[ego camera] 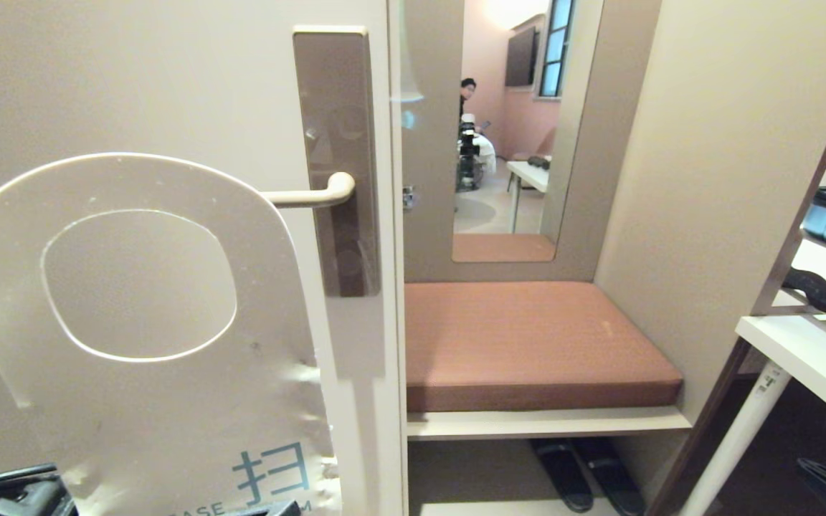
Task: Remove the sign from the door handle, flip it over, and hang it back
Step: Hang the sign back with the other side facing out
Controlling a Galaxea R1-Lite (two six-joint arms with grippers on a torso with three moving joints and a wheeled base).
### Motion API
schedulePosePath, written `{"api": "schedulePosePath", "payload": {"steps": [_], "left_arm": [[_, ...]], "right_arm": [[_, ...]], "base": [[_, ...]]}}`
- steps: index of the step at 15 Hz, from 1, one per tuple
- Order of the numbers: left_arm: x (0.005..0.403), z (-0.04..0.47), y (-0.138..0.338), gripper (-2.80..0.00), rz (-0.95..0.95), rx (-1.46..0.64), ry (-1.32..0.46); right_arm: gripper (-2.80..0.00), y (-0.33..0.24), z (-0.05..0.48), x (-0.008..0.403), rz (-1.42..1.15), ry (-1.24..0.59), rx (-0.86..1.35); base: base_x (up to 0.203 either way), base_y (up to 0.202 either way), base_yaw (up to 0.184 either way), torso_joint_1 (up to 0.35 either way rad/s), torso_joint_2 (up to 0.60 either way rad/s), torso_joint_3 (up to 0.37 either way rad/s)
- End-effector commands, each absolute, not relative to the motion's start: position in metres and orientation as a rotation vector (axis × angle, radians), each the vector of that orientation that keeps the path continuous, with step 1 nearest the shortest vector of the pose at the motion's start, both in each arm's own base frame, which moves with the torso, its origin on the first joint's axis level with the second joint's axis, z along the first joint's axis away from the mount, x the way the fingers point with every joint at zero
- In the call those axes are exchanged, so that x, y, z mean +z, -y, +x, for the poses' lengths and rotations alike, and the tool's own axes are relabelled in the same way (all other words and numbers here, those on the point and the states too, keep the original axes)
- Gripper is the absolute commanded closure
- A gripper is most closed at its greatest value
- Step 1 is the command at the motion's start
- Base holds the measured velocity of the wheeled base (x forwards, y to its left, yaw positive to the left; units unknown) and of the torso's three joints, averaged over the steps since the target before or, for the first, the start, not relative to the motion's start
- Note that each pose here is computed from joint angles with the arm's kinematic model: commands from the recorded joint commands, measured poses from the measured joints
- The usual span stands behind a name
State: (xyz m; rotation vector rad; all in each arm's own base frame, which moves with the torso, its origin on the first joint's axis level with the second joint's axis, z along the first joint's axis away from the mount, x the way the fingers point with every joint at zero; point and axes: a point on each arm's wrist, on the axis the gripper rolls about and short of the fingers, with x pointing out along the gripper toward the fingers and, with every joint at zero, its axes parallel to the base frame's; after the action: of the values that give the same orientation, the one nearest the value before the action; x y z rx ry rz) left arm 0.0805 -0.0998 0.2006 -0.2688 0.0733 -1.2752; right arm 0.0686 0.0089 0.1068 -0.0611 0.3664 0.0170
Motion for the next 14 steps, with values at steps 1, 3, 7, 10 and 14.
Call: {"api": "schedulePosePath", "payload": {"steps": [1, 3, 7, 10, 14], "left_arm": [[0.198, 0.080, 0.099, 0.00, -0.271, -1.277, -0.083], [0.198, 0.080, 0.099, 0.00, -0.271, -1.277, -0.082], [0.198, 0.080, 0.100, 0.00, -0.271, -1.277, -0.082], [0.197, 0.082, 0.102, 0.00, -0.269, -1.275, -0.094], [0.196, 0.087, 0.107, 0.00, -0.256, -1.272, -0.108]], "right_arm": [[0.00, -0.008, 0.065, 0.101, -0.073, -0.426, 0.012], [0.00, -0.009, 0.060, 0.095, -0.076, -0.487, 0.076], [0.00, -0.009, 0.043, 0.096, 0.045, -0.423, 0.210], [0.00, -0.006, 0.018, 0.095, 0.184, -0.302, 0.276], [0.00, -0.004, 0.001, 0.092, 0.278, -0.207, 0.325]], "base": [[0.000, 0.000, 0.000, 0.000, 0.00, 0.000], [0.000, 0.000, 0.000, 0.000, 0.00, 0.000], [0.000, 0.000, 0.000, 0.000, 0.00, 0.000], [0.000, 0.000, 0.000, 0.000, 0.00, 0.000], [0.000, 0.000, 0.000, 0.000, 0.00, 0.000]]}}
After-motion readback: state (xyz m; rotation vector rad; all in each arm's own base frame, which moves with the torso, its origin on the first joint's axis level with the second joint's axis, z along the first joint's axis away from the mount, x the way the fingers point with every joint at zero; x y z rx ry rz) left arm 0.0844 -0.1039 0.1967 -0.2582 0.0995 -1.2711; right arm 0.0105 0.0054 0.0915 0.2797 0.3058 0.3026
